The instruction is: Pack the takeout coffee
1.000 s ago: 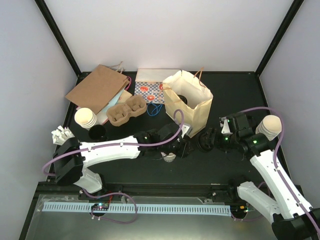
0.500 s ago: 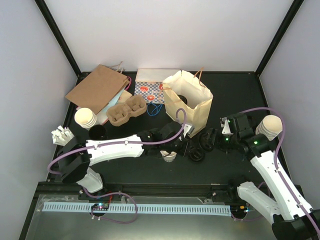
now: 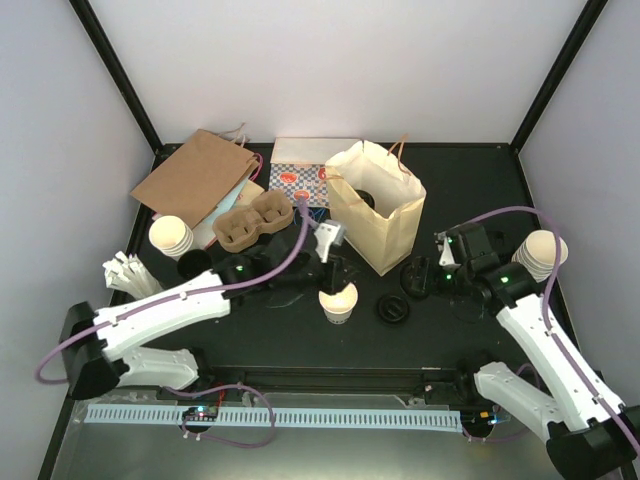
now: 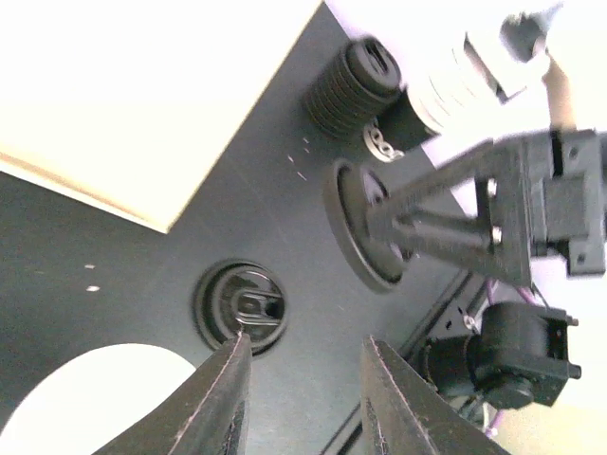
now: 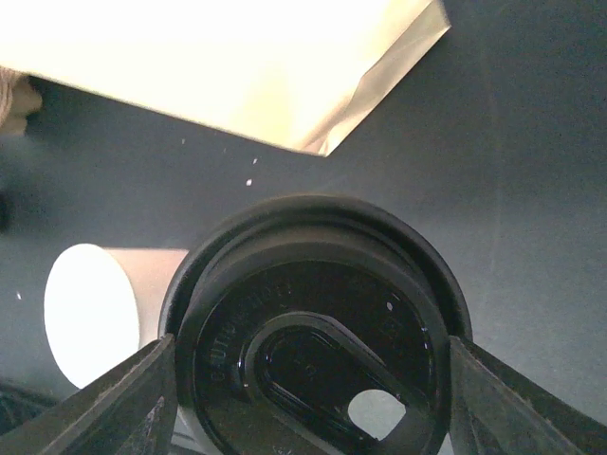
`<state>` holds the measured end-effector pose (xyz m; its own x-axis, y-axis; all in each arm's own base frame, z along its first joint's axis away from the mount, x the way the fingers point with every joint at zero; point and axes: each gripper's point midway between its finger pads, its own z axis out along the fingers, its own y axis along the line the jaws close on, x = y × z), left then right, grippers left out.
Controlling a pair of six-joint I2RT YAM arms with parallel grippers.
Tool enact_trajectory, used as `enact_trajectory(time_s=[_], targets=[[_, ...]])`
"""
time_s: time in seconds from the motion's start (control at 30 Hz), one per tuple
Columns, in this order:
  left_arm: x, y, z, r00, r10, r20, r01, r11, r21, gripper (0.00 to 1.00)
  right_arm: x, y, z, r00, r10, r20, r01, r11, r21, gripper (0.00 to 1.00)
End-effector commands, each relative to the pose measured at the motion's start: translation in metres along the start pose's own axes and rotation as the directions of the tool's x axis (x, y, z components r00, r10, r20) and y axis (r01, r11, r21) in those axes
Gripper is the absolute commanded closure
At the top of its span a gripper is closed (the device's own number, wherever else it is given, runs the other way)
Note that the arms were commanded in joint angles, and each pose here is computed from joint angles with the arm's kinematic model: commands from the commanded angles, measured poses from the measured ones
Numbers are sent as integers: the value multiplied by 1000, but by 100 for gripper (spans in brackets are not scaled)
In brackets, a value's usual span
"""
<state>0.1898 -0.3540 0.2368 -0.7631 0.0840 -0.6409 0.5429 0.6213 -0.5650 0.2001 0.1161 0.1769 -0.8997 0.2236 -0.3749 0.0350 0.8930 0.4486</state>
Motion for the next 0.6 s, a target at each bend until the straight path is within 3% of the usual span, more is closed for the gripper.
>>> enact_trajectory(time_s=[0.0, 0.2, 0.57], targets=[[3, 37, -24, 1000, -2, 5, 3, 995, -98, 67, 8, 14, 12, 996, -94, -7, 94, 995, -23, 31], [7, 68, -42, 999, -45, 13, 46, 993, -110, 66, 16, 41, 11, 973, -221, 62, 221, 975, 4, 31], [24, 96, -48, 991, -130, -40, 126, 988, -86, 66, 39, 105, 32, 830, -533, 164, 541, 841, -12, 33]])
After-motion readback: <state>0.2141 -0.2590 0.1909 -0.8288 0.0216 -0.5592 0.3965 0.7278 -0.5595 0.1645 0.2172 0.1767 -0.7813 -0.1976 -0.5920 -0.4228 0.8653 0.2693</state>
